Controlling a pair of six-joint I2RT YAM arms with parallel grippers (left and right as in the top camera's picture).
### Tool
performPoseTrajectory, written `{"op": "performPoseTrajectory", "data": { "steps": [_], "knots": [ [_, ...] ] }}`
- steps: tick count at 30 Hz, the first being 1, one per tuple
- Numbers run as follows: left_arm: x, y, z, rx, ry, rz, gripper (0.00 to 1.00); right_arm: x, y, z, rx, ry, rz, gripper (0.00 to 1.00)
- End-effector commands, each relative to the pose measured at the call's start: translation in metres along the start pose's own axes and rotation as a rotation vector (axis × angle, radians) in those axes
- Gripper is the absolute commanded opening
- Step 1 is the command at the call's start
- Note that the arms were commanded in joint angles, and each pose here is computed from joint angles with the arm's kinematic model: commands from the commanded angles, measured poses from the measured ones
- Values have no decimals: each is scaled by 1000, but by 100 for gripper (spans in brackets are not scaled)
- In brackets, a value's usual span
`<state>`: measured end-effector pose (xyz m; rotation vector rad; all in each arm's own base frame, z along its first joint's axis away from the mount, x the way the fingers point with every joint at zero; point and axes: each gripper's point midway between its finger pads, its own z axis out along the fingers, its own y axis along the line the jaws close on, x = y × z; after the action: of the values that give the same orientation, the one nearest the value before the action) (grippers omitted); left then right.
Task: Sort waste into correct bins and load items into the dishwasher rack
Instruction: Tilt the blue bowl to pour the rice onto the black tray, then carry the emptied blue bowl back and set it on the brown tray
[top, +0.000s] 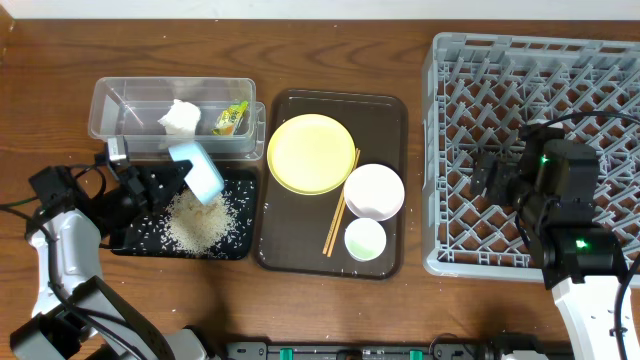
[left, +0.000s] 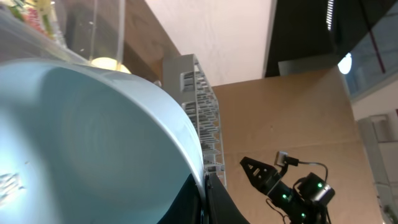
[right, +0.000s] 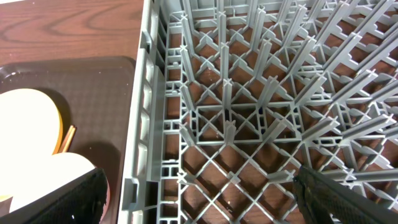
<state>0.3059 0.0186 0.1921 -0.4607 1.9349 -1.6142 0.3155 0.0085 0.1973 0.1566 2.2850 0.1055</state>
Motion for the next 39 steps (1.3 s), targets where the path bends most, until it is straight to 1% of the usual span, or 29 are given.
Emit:
{"op": "performPoseTrajectory", "data": {
  "steps": [1,3,5,6,8,11,14,17,21,24,27,30,34,39],
  "knots": [
    [-1,-6,-2,41,-6,32,6,-6,4,-4,-12,-13,-16,94],
    [-1,-1,-1,10,-6,23,6,-6,4,-4,-12,-13,-16,94],
    [-1,5,-1,-24,-6,-18,6,-6,4,-4,-12,-13,-16,94],
    [-1,4,-1,-16,-6,-25,6,-6,4,-4,-12,-13,-16,94],
    [-1,-9,-2,57,-6,35,6,-6,4,-4,-12,-13,-16,94],
    [-2,-5,-2,31,-7,46,6,-6,4,-4,-12,-13,-16,94],
    [-3,3,-1,-17,-8,-2,6,-6,4,-4,-12,-13,-16,94],
    [-2,-10,-1,57,-5,43,6,-6,4,-4,-12,-13,-16,94],
    [-1,-7,0,28,-4,53,6,-6,4,-4,-12,-13,-16,95],
    [4,4,7,-50,23,17,6,-6,4,-4,-12,-14,-16,94],
    [18,4,23,-97,90,44,6,-6,4,-4,-12,-15,-16,95],
    [37,0,44,-148,177,107,6,-6,4,-4,-12,-15,-16,95],
    [70,8,73,-293,314,222,6,-6,4,-4,-12,-13,-16,95],
    [114,42,97,-569,498,401,6,-6,4,-4,-12,-14,-16,95]
  ]
}}
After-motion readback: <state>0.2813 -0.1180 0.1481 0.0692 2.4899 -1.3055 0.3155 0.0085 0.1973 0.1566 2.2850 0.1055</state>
